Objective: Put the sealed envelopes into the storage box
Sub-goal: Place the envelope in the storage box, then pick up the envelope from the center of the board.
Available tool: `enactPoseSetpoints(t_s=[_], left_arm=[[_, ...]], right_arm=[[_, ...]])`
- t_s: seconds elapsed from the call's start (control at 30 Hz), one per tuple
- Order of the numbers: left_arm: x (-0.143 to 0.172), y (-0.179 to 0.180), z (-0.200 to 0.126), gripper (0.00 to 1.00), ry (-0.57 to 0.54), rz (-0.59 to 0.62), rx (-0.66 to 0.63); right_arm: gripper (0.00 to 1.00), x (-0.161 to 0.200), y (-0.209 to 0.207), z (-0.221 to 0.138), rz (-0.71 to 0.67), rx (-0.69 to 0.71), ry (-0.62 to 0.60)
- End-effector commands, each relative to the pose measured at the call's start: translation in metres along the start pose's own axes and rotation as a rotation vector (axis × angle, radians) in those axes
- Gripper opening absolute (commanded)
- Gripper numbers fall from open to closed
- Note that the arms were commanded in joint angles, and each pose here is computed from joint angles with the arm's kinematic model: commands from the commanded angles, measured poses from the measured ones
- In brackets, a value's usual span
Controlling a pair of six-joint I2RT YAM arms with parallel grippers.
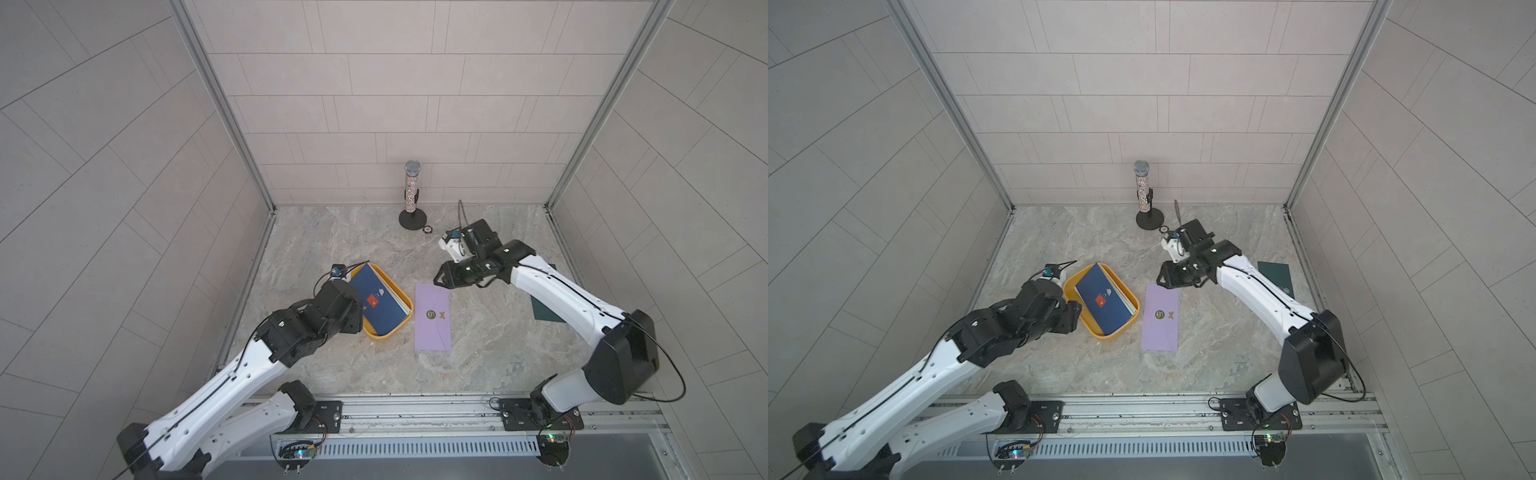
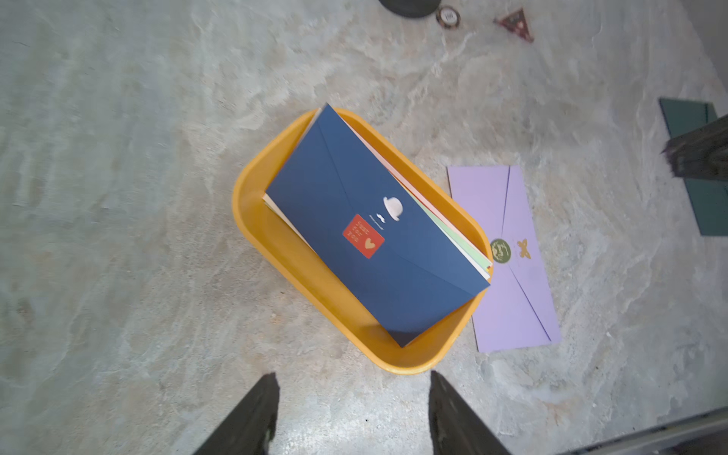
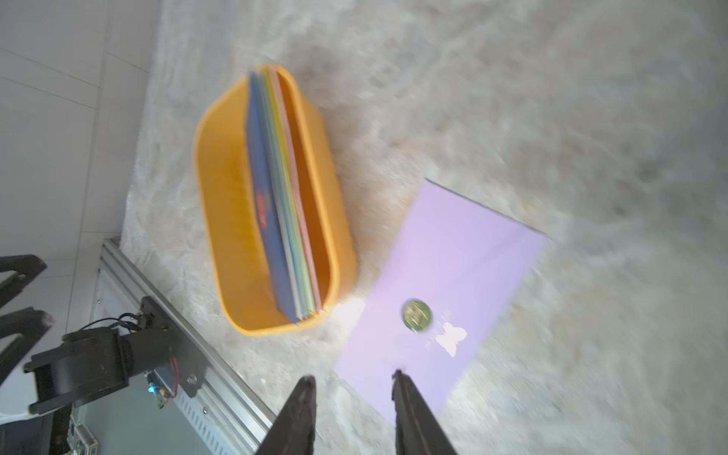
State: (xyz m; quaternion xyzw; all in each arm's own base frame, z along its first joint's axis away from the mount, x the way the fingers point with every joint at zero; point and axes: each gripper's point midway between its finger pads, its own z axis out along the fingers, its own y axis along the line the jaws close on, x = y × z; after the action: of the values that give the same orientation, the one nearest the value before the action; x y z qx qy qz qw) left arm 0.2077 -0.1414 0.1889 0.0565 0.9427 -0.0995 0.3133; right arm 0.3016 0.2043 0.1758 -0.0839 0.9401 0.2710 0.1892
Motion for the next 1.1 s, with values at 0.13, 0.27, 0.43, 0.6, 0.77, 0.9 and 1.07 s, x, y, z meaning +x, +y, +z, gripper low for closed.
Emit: enactPoseSetpoints(t_s=[0.13, 0.27, 0.43, 0.6, 0.77, 0.9, 1.07], left_arm=[[0.007, -0.094, 0.039, 0.55, 0.124, 0.156, 0.112], [0.012, -0.143, 0.075, 0.47, 0.199, 0.23, 0.109], [0.018, -0.183, 0.124, 0.42, 0.267, 0.284, 0.093], [0.031, -0.171, 0.162, 0.39, 0.351, 0.303, -0.002], [0.03, -0.129, 0.173, 0.38, 0.368, 0.224, -0.051], [0.024, -0.091, 0.173, 0.38, 0.37, 0.164, -0.097], [0.016, -0.065, 0.168, 0.39, 0.358, 0.103, -0.123]], right_arm=[[0.44, 0.054, -0.072, -0.003, 0.223, 0.032, -0.134], [0.44, 0.079, -0.098, -0.005, 0.285, 0.071, -0.148], [0.44, 0.092, -0.115, -0.008, 0.333, 0.093, -0.166], [0.44, 0.093, -0.118, -0.008, 0.348, 0.091, -0.16], [0.44, 0.094, -0.121, -0.004, 0.352, 0.097, -0.149], [0.45, 0.094, -0.122, 0.001, 0.361, 0.09, -0.14], [0.45, 0.091, -0.119, 0.011, 0.393, 0.042, -0.134]])
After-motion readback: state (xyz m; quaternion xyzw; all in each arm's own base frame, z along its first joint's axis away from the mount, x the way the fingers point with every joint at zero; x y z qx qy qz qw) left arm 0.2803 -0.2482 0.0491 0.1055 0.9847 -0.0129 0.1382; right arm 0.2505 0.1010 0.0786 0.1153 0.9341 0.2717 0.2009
